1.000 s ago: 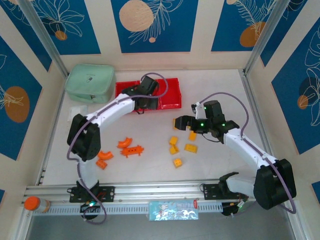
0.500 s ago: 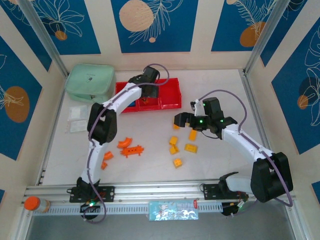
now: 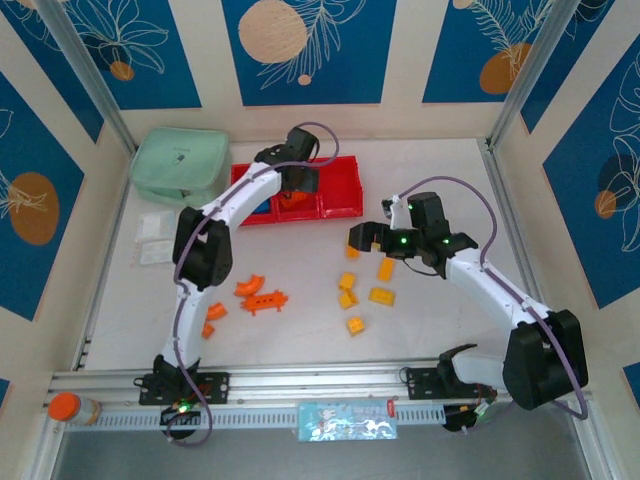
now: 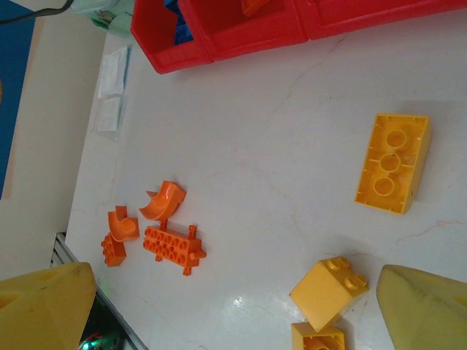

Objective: Sort the legos into containers by color
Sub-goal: Place the lego in the container, then pick up the lego from the center of the table.

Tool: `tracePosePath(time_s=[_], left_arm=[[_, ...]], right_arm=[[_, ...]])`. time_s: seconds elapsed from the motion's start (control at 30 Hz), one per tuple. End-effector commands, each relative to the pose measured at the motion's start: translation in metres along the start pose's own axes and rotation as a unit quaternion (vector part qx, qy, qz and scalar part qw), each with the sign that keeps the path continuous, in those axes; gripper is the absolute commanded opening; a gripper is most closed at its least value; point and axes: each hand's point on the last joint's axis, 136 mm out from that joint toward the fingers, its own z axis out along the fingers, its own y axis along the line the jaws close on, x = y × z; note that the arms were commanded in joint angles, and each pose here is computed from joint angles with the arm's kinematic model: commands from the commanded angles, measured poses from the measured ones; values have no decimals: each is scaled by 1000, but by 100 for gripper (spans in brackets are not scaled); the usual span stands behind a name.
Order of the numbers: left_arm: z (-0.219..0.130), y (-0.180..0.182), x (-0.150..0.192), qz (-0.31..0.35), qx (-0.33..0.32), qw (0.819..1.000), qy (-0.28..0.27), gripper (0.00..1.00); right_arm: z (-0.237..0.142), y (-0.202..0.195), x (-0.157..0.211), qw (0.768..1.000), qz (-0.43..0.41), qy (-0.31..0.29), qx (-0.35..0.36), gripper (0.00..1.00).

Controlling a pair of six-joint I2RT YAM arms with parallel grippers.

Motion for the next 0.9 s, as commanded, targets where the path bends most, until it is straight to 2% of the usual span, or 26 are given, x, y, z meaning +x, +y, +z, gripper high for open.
tracePosePath(time_s=[0.0, 0.23, 0.43, 0.67, 0.87], left_arm=[[-57, -2, -19, -20, 44, 998, -33, 74], [-100, 6, 22, -49, 81, 995, -25, 76], [-120, 24, 88, -83, 87, 993, 8, 79], [-137, 45, 165, -107, 63, 991, 56, 85], [-142, 64, 217, -133, 36, 986, 94, 96]], right_arm=[[-7, 9, 3, 1000, -5, 6, -11, 99], [2, 10, 29, 999, -24, 42, -12, 99], [23, 19, 58, 994, -68, 77, -20, 99], [50, 40, 83, 984, -123, 110, -66, 99], [73, 49, 100, 975, -159, 133, -82, 99]])
